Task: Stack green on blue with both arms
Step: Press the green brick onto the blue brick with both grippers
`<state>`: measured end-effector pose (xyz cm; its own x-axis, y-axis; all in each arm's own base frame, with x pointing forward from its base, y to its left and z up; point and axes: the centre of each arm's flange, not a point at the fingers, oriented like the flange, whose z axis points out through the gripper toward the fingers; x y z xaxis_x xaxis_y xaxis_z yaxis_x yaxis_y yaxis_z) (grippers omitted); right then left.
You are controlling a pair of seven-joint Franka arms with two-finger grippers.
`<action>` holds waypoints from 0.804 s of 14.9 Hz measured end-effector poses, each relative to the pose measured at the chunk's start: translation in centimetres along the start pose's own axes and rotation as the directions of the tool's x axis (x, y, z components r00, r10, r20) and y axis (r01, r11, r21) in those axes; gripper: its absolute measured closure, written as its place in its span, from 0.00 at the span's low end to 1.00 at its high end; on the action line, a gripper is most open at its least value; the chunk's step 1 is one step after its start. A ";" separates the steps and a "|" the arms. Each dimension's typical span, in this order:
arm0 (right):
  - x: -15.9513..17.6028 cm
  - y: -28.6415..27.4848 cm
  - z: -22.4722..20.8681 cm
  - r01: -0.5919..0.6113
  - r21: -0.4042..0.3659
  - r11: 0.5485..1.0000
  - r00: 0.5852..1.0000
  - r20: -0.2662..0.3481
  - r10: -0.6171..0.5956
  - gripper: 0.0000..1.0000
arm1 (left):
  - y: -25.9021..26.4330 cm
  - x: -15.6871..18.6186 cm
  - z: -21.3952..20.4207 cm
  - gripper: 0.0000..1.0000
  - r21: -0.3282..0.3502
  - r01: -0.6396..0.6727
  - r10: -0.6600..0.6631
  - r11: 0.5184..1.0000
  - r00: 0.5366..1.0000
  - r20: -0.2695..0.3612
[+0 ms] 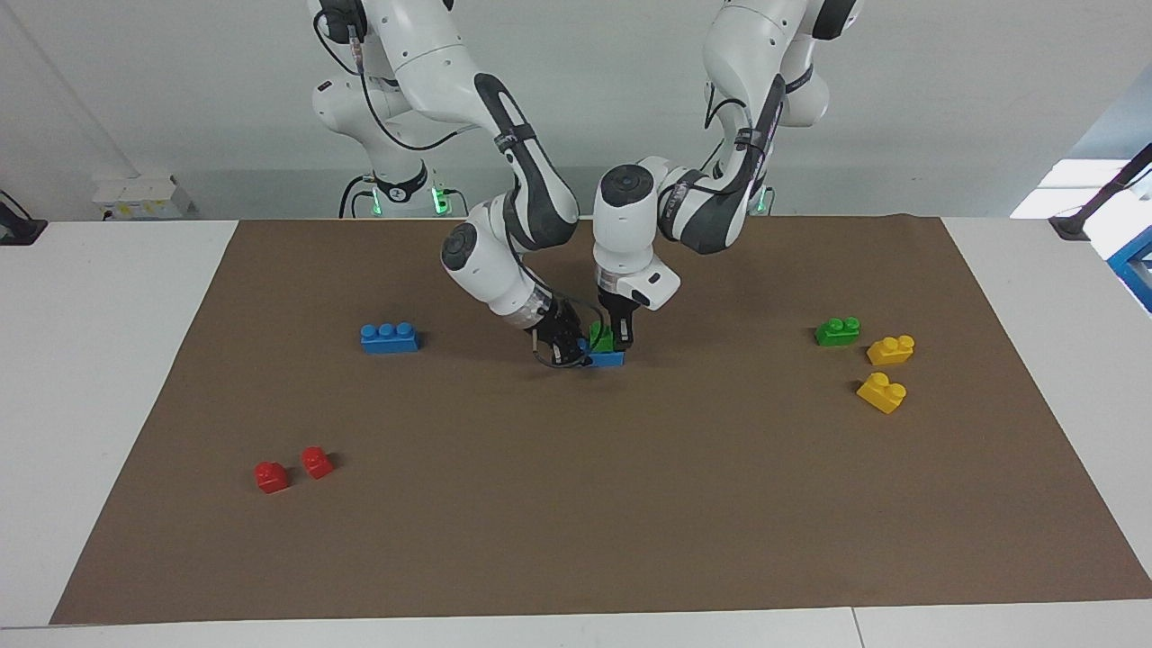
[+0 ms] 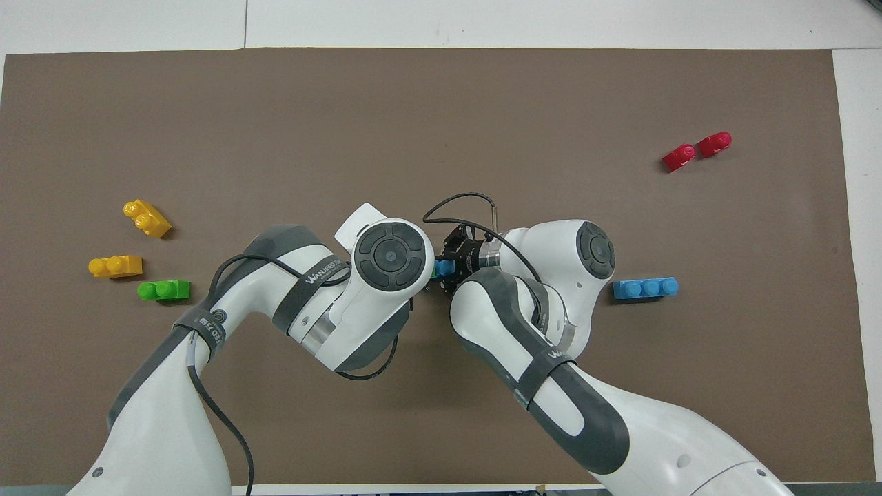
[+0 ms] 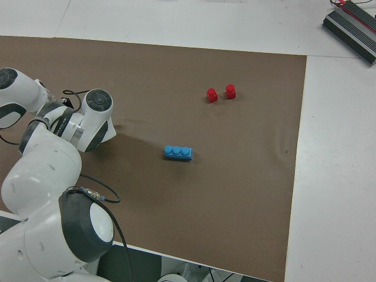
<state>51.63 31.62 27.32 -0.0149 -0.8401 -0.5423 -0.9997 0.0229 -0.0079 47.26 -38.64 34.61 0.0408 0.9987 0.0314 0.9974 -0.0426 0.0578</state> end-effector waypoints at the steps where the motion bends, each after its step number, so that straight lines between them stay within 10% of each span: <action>1: 0.0 0.0 0.0 0.001 0.000 1.000 1.000 0.000 -0.001 0.65 | 0.0 0.0 0.2 0.66 0.000 0.001 -0.001 1.000 1.000 0.001; 8: 0.0 0.0 0.0 0.003 0.000 1.000 1.000 0.000 -0.003 0.65 | -0.1 0.1 0.8 0.66 -0.005 0.003 -0.003 1.000 1.000 0.007; 12: 0.0 0.0 0.0 0.001 0.001 1.000 1.000 0.001 -0.001 0.65 | -0.7 0.4 1.6 0.31 0.010 -0.025 0.025 1.000 1.000 -0.005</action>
<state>51.62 31.62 27.31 -0.0138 -0.8395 -0.5431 -0.9997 0.0223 -0.0089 46.68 -38.21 32.94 0.0655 0.9972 0.0375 0.9966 -0.0672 0.0467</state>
